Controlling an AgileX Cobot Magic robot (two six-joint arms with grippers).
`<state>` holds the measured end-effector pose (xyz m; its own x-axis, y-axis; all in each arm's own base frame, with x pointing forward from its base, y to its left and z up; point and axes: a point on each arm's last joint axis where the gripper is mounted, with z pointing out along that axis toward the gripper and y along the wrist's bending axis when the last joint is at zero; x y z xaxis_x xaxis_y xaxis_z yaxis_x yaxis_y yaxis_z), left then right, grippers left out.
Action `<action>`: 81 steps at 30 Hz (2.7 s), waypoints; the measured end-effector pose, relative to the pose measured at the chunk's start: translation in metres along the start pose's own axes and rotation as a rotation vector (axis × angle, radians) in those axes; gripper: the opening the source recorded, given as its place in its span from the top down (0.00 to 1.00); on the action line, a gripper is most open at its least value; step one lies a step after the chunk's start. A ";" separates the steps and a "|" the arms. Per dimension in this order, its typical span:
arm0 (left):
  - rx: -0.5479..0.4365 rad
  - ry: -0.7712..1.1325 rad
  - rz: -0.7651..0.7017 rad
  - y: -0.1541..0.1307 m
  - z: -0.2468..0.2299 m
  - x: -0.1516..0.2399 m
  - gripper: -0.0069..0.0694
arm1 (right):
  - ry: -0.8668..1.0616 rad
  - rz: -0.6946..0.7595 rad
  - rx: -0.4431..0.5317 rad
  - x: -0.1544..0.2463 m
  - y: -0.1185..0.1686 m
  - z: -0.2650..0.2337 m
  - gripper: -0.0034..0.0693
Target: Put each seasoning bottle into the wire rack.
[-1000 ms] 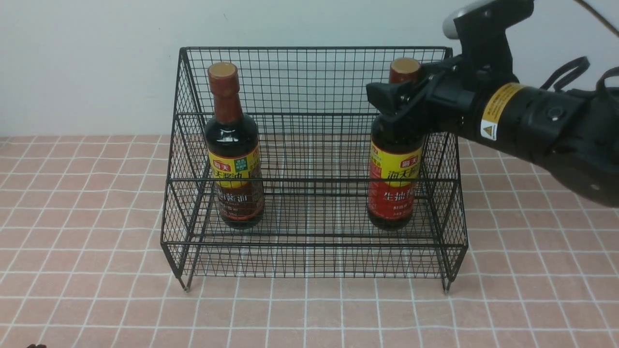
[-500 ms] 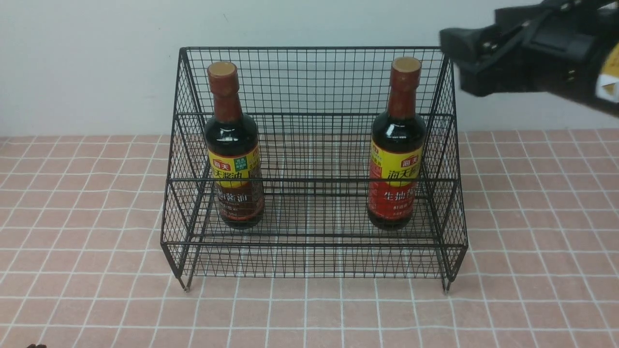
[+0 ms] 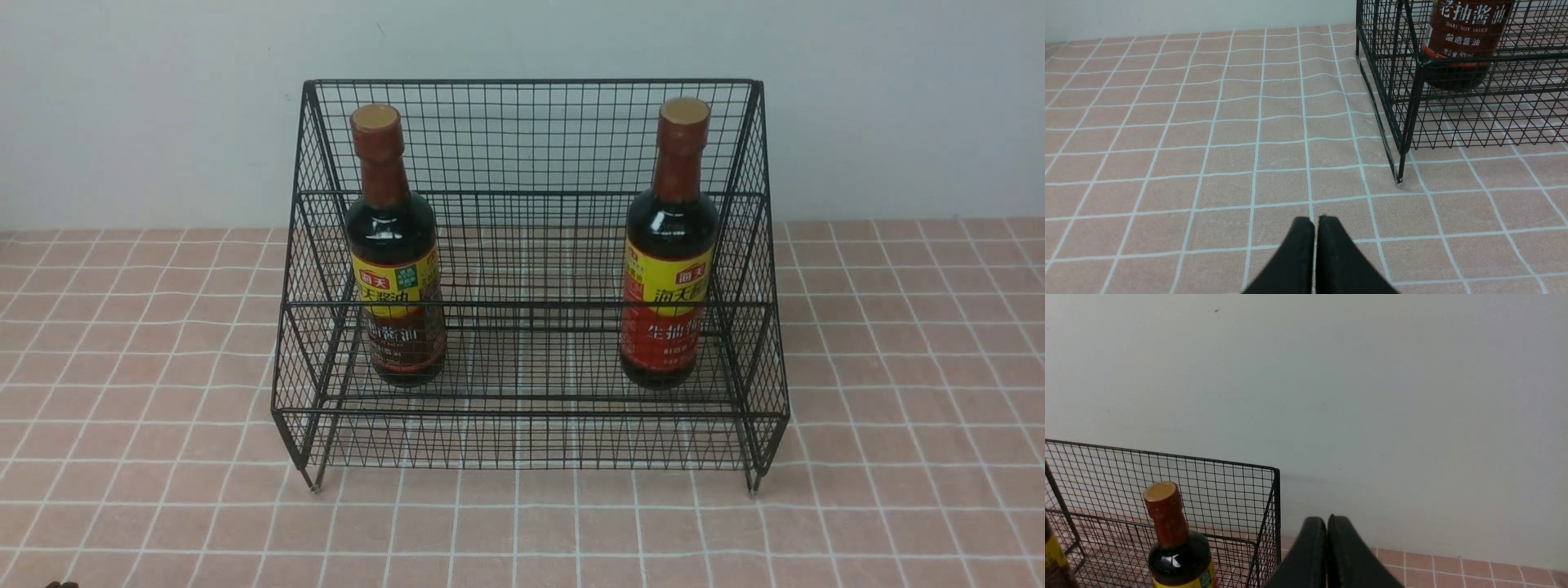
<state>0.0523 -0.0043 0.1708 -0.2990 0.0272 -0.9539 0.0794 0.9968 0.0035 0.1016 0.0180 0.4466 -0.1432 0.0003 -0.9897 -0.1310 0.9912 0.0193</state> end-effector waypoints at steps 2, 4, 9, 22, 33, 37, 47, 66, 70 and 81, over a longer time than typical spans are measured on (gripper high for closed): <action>0.000 0.000 0.000 0.000 0.000 0.000 0.92 | -0.019 0.044 -0.033 0.000 -0.006 -0.021 0.97; 0.000 0.000 0.000 0.000 0.000 0.000 0.92 | -0.042 0.086 -0.020 0.002 -0.011 -0.038 0.97; 0.000 0.000 0.000 0.000 0.000 0.000 0.92 | -0.092 0.162 -0.071 0.004 -0.016 -0.066 0.97; 0.000 0.000 0.000 0.000 0.000 0.000 0.92 | -0.105 0.176 -0.133 0.005 -0.013 -0.075 0.97; 0.000 0.000 0.000 0.000 0.000 0.000 0.92 | -0.261 -0.043 -0.360 -0.007 0.008 -0.083 0.97; 0.000 0.000 0.000 0.000 0.000 0.000 0.92 | -0.274 -0.063 -0.388 -0.007 0.010 -0.084 0.97; 0.000 0.000 0.000 0.000 0.000 0.000 0.92 | -0.197 -0.099 -0.213 0.017 0.009 -0.059 0.97; 0.000 0.000 0.000 0.000 0.000 0.000 0.92 | 0.044 -0.114 0.083 0.234 -0.014 -0.005 0.97; 0.000 0.000 0.000 0.000 0.000 0.000 0.92 | 0.068 -0.124 0.082 0.269 -0.014 -0.008 0.97; 0.000 0.001 0.000 0.000 0.000 0.000 0.92 | 0.061 -0.021 0.087 0.270 -0.014 -0.010 0.97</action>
<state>0.0523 -0.0043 0.1707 -0.2996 0.0272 -0.9537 0.0794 0.9968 0.0035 0.0547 0.0031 0.1810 -0.2007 -0.0262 -0.9793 -0.0491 0.9987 -0.0166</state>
